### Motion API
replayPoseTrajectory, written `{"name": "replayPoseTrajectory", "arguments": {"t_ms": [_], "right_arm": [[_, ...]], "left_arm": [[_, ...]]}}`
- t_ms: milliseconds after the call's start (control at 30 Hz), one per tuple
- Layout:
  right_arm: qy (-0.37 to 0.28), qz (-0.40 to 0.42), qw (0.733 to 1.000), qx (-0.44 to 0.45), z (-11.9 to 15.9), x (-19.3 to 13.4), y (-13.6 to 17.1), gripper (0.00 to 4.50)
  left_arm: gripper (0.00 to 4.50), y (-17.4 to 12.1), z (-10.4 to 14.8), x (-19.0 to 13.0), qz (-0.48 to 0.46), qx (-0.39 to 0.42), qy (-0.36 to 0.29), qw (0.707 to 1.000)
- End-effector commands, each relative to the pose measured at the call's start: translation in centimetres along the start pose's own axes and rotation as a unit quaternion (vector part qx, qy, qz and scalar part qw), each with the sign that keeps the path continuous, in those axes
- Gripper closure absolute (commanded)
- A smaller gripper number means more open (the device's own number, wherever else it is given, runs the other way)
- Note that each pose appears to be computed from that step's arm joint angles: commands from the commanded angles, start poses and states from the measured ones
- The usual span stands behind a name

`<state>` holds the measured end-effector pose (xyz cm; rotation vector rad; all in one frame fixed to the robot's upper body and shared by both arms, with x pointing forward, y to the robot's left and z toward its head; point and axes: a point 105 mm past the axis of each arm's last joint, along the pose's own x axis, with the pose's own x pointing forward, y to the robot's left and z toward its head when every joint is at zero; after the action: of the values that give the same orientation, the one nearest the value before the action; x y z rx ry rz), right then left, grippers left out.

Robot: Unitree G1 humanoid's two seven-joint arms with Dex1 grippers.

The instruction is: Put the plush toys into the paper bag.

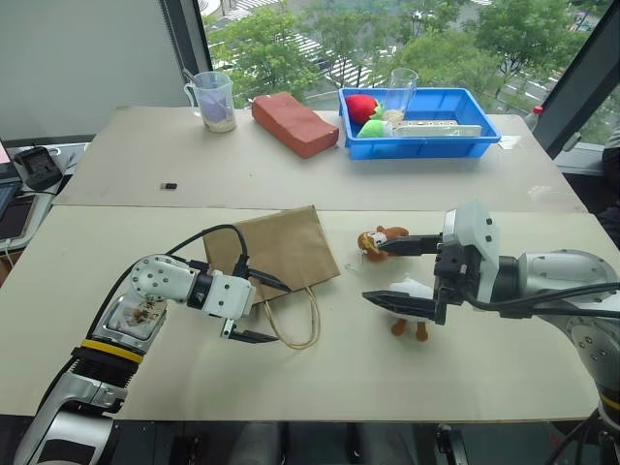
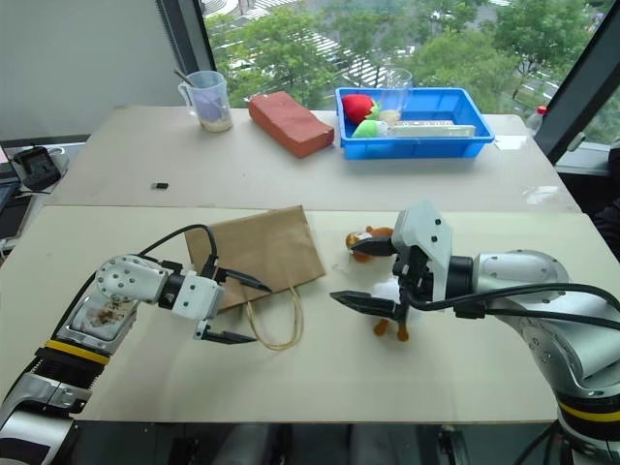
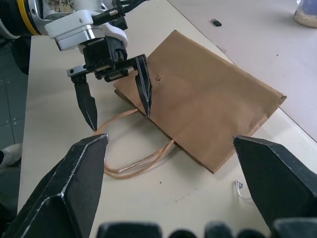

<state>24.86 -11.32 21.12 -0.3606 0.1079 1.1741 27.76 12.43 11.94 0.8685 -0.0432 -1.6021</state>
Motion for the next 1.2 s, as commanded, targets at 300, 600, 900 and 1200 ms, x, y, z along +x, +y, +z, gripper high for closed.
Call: {"name": "replayPoseTrajectory", "arguments": {"t_ms": [300,600,900,1200], "right_arm": [[-0.003,-0.010,1.000,-0.018,0.9,-0.1,0.2,0.05],[-0.006,-0.031,0.999,-0.013,0.6,0.4,-0.3,0.05],[-0.017,-0.058,0.998,-0.008,0.8,0.8,-0.5,0.00],[-0.014,-0.076,0.997,0.006,-0.3,0.8,0.0,0.00]], "left_arm": [[0.00,0.6,0.8,1.0,0.005,0.024,-0.014,1.000],[0.00,1.7,0.5,2.5,0.023,0.066,-0.011,0.997],[2.15,1.9,2.3,2.5,0.009,-0.008,-0.075,0.997],[4.48,4.0,4.2,0.7,0.041,-0.039,-0.115,0.992]]}}
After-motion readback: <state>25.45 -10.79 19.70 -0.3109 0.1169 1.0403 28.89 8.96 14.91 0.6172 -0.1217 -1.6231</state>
